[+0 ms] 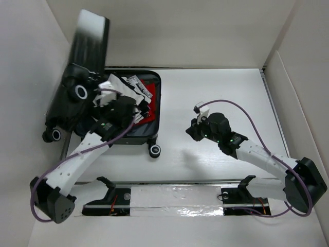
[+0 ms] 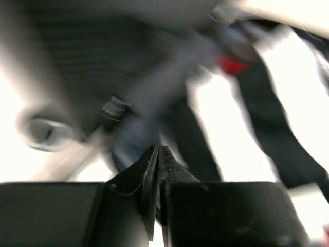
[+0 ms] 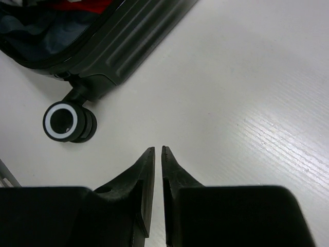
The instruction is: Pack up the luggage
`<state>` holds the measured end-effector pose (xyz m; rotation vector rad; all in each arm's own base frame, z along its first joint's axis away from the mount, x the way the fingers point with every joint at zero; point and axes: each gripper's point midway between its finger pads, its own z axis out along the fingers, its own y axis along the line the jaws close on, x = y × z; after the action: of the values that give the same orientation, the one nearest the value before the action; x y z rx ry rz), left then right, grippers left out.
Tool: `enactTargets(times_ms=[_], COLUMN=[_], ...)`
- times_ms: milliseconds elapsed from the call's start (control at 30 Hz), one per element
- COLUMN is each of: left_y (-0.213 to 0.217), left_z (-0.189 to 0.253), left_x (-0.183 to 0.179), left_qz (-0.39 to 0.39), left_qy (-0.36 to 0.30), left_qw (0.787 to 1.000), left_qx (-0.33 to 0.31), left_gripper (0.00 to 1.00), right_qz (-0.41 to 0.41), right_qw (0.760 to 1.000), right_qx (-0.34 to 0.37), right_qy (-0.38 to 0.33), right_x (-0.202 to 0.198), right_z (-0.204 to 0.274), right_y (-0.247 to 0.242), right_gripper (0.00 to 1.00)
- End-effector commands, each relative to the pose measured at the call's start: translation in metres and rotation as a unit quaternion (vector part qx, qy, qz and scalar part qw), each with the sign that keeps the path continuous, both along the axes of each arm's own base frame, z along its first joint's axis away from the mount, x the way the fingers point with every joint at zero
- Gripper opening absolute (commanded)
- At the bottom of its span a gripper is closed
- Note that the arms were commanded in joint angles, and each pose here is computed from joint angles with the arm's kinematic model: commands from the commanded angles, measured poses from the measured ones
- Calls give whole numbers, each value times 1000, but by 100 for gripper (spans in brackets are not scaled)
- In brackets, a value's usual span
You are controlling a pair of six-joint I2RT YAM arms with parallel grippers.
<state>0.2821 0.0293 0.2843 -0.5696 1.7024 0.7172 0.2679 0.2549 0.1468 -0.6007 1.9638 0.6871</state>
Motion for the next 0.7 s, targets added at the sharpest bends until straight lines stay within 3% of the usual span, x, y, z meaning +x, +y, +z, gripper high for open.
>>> enactTargets(times_ms=[0,67,133,167,200,233,400,500,567,600,633,667], left_y=[-70,-90,-124,-140,-156,-181,-249,-265,-245,-218,-200,-198], left_z=[-38,-58,-65,-64,-61,-62,-28,15,45,68,76,100], left_x=[8,-5,-30,-37,-45,-66,-113,-106,-85,-60,-47,-28], left_qz=[-108,-128,-194,-212,-243,-301,-435,-429,-371,-313,-300,-290], left_qy=[44,71,97,81,80,96,71,20,-28,-59,-55,-102], left_qw=[993,989,976,973,965,948,895,895,918,930,937,925], left_qx=[-29,-37,-20,-46,-53,-51,-70,-115,-141,-185,-172,-222], left_gripper=[0,5,28,52,56,56,49,45,39,37,35,32], right_qz=[-19,-30,-40,-48,-52,-60,-79,-86,-90,-89,-89,-88], right_qw=[999,999,998,998,998,997,996,995,995,995,995,995], right_qx=[16,13,13,13,13,15,20,19,20,18,18,21], right_qy=[-34,-35,-37,-39,-39,-44,-47,-44,-44,-43,-43,-45], right_x=[14,16,17,20,20,21,23,25,27,26,27,27], right_z=[28,28,29,30,30,33,34,30,29,27,27,28], right_y=[4,0,-3,-7,-9,-11,-19,-23,-25,-25,-25,-24], right_gripper=[18,23,27,30,31,31,30,22,13,11,9,6])
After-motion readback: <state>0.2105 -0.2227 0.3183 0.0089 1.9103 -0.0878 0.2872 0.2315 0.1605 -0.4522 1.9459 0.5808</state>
